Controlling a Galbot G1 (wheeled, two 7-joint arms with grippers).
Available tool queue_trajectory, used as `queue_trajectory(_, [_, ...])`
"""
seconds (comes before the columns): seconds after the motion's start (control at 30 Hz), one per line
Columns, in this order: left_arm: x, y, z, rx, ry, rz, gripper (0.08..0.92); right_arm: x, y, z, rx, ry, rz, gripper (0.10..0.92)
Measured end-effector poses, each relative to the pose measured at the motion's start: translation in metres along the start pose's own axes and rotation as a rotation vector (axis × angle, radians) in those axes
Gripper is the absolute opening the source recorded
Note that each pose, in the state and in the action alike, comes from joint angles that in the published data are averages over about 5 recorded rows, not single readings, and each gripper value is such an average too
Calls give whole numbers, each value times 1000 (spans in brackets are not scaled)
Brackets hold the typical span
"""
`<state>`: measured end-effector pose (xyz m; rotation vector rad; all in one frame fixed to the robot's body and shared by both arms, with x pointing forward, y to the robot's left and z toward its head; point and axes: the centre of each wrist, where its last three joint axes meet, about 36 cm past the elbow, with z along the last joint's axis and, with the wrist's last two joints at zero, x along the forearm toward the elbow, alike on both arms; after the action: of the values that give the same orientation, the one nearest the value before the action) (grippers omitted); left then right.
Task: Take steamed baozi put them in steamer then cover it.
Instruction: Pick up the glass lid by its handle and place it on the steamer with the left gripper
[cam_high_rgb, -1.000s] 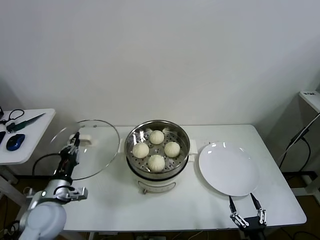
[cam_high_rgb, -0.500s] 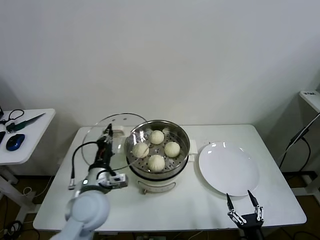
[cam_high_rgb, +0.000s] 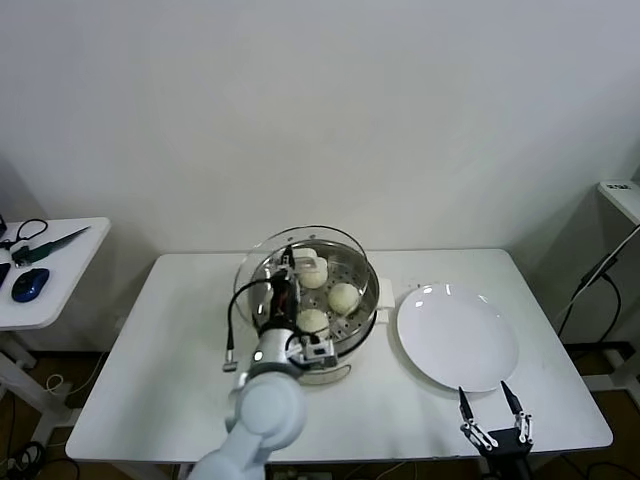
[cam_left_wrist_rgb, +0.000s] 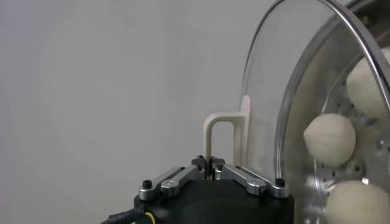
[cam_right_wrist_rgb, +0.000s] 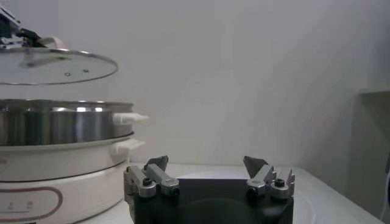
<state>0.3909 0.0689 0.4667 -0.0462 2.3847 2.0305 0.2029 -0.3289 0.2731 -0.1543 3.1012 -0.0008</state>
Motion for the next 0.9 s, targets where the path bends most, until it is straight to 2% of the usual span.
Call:
queue_trajectory(0.37, [-12,-32,-28,-62,24,33,133,1,-2,3,-3,-8,18,823])
queue_trajectory(0.9, [-22,-53,-29,-119,42,46,133,3,1,4,-9,-16,24,823])
